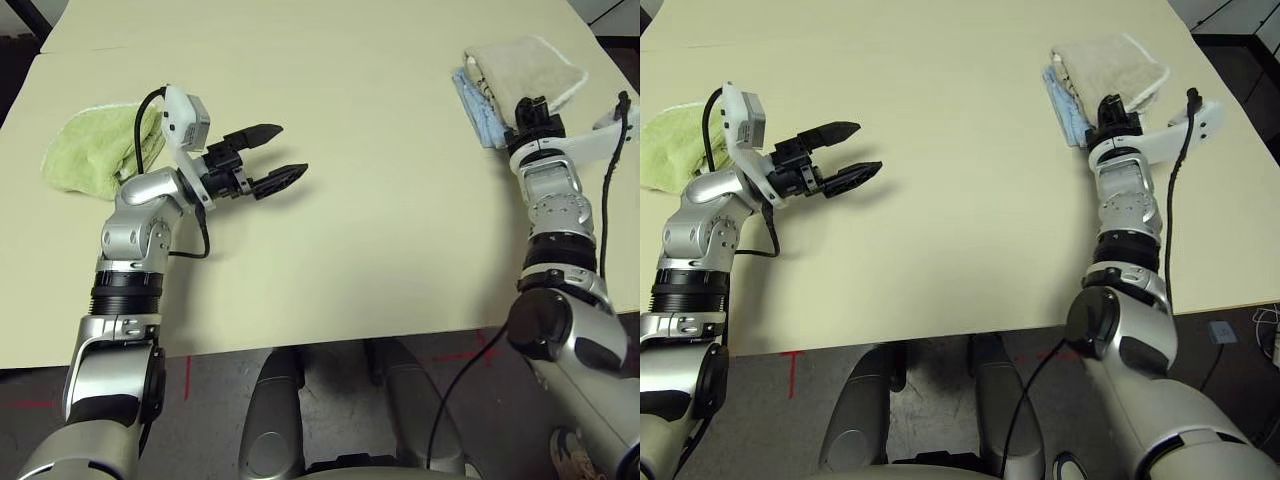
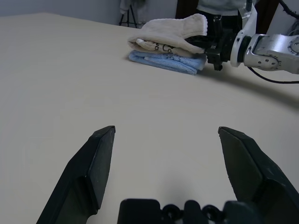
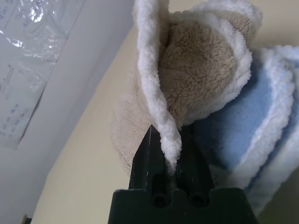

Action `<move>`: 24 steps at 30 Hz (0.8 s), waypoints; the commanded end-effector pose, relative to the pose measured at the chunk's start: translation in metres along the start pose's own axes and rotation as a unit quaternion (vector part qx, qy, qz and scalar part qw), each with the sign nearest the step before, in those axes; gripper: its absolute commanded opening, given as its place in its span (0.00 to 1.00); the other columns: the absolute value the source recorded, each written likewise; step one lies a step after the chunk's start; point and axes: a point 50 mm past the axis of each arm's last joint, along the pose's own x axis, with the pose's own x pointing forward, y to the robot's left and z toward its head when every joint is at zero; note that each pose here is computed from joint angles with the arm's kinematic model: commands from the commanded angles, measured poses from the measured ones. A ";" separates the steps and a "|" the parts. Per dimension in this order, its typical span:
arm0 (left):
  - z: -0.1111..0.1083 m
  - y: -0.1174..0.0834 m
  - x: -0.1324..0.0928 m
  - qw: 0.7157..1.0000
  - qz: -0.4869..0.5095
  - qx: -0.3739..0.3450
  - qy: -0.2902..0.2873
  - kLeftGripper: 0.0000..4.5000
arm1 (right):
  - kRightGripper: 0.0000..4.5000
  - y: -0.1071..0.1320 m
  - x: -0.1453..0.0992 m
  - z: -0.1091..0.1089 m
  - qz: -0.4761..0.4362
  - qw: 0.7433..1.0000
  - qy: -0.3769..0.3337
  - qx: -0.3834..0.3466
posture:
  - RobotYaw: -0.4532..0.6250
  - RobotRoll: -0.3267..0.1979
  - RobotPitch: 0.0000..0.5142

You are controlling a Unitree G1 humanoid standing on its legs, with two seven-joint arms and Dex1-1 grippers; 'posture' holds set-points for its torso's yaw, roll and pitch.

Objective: Fold the towel and set it aside.

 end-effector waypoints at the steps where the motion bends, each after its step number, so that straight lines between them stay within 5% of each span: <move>1: -0.004 -0.005 0.002 1.000 -0.013 0.001 0.009 1.00 | 0.00 0.000 -0.003 -0.001 -0.017 1.000 -0.002 0.003 | 0.38 0.62 0.46; 12: -0.009 -0.013 -0.001 1.000 -0.011 -0.012 0.007 1.00 | 0.00 0.015 -0.016 0.007 -0.026 0.999 -0.016 0.028 | 0.38 0.62 0.45; 24: -0.011 -0.012 -0.007 1.000 0.012 -0.015 0.007 1.00 | 0.00 0.006 -0.026 0.008 -0.057 0.998 -0.016 0.011 | 0.38 0.62 0.46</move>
